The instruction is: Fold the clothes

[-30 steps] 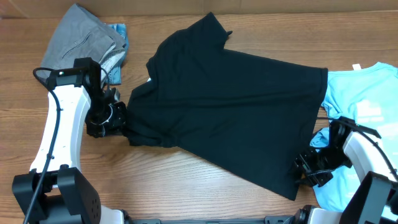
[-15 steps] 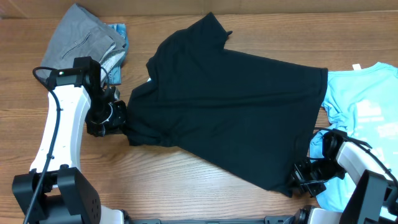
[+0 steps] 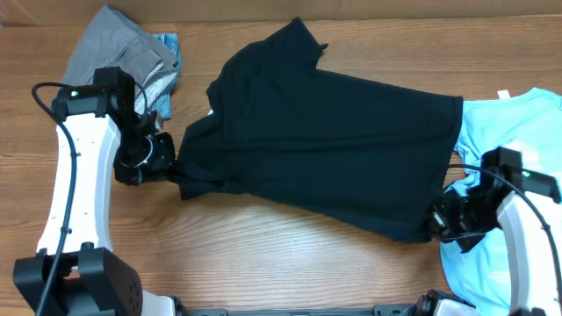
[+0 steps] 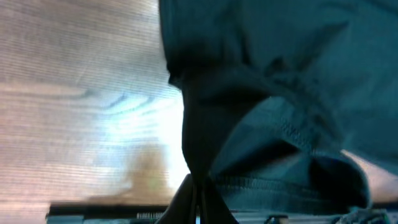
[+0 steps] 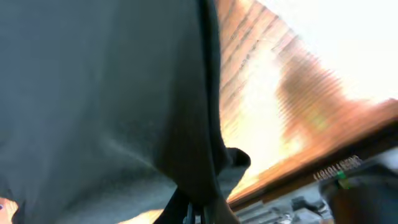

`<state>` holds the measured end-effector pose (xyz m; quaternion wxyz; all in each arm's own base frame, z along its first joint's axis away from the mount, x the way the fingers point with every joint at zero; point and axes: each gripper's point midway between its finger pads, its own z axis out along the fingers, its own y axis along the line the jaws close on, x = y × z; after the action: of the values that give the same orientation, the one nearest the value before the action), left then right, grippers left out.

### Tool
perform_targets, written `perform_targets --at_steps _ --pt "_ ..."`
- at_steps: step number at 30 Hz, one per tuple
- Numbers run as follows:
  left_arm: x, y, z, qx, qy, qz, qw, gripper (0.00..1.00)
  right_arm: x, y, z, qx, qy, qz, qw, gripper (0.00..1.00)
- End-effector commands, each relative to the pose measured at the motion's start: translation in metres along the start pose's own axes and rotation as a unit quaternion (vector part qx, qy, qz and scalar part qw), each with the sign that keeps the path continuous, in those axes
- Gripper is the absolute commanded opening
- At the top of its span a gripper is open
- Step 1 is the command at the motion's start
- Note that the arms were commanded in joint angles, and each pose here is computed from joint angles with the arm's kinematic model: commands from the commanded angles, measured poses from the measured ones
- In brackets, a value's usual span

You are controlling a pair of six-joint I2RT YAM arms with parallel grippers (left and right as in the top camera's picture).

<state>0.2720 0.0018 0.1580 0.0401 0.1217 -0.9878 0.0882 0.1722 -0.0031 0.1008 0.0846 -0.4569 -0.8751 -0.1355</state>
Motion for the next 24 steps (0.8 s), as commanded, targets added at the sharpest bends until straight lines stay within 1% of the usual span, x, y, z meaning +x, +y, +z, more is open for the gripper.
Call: perform_targets --at_steps 1,5,8,10,14,16,19,20,24 --pt "0.006 0.006 -0.017 -0.022 -0.019 0.011 1.000 0.04 -0.002 0.004 -0.036 -0.005 -0.055 -0.025 0.998 0.04" --pt "0.019 0.008 -0.028 -0.026 -0.024 0.012 0.999 0.04 0.012 0.006 -0.070 -0.027 -0.091 -0.036 0.995 0.04" --pt "0.026 0.006 -0.039 -0.023 -0.049 0.015 0.998 0.04 0.020 0.007 -0.090 -0.051 -0.124 -0.047 0.990 0.04" --pt "0.024 0.005 -0.046 -0.021 -0.072 0.019 0.997 0.04 0.022 0.007 -0.095 -0.063 -0.139 -0.046 0.987 0.04" --pt "0.003 -0.004 -0.055 -0.008 -0.130 0.034 0.991 0.04 0.015 0.013 -0.096 -0.070 -0.150 -0.050 0.985 0.04" --pt "-0.013 -0.018 -0.057 0.008 -0.161 0.063 0.985 0.04 0.007 0.017 -0.091 -0.064 -0.139 -0.042 0.987 0.04" --pt "-0.026 -0.036 -0.058 0.015 -0.186 0.092 0.978 0.04 0.001 0.019 -0.081 -0.046 -0.109 -0.027 0.993 0.04" --pt "-0.026 -0.045 -0.054 0.015 -0.183 0.107 0.977 0.04 0.001 0.016 -0.073 -0.026 -0.082 -0.024 0.996 0.04" --pt "-0.025 -0.056 -0.043 0.000 -0.167 0.133 0.977 0.04 -0.007 0.017 -0.061 -0.003 -0.053 -0.034 0.998 0.04"
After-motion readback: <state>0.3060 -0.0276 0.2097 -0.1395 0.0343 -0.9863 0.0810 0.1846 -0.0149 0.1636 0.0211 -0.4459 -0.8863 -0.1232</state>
